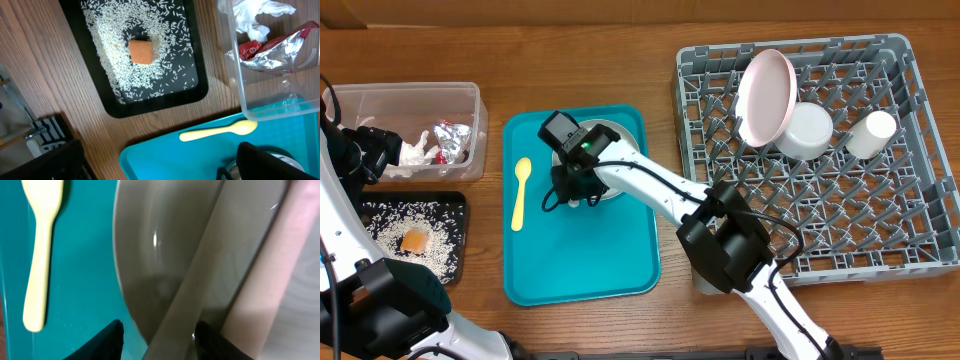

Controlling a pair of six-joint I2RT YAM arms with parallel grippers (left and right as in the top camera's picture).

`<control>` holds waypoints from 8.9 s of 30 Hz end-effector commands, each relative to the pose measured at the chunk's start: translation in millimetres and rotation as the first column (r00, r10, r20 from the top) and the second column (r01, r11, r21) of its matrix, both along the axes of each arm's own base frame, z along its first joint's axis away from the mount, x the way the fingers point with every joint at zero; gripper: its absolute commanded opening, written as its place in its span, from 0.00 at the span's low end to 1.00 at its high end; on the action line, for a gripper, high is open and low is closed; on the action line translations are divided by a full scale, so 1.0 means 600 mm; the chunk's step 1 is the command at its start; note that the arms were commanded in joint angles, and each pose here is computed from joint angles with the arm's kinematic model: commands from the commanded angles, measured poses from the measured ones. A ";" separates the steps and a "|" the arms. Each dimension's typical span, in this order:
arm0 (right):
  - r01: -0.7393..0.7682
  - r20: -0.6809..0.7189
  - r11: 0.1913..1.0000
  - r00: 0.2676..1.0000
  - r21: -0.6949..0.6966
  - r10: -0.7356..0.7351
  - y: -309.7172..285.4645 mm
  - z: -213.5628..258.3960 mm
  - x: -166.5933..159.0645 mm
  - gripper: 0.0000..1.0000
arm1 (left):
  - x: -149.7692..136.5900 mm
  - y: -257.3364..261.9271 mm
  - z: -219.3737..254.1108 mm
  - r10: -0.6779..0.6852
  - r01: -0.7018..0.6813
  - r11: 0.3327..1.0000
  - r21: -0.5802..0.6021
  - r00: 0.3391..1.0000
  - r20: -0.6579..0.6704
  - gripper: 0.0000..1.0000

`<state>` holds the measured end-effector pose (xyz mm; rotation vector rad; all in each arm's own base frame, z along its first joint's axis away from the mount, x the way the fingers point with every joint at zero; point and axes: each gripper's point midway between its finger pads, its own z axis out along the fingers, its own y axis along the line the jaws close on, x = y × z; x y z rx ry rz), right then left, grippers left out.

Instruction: Sort waste into correct bins and load items into the dishwasher rack

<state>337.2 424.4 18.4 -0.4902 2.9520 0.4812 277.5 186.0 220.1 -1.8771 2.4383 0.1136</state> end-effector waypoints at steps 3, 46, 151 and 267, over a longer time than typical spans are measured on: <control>0.044 0.030 0.999 0.999 -0.030 -0.043 -0.015 -0.013 0.026 0.42 | -0.003 0.001 0.003 0.012 -0.012 1.000 0.013 1.000 -0.001 1.00; 0.028 -0.031 0.998 0.999 0.058 -0.026 -0.015 0.029 0.040 0.08 | -0.003 0.001 0.003 0.012 -0.012 1.000 0.013 1.000 0.000 1.00; 0.404 0.183 0.907 0.907 -0.118 -0.380 -0.441 0.211 0.212 0.04 | -0.003 0.001 0.003 0.012 -0.012 1.000 0.013 1.000 -0.001 1.00; 0.045 0.308 0.977 0.951 -0.208 0.022 -0.040 -0.035 0.074 0.15 | -0.002 0.001 0.003 0.011 -0.011 1.000 0.013 1.000 0.000 1.00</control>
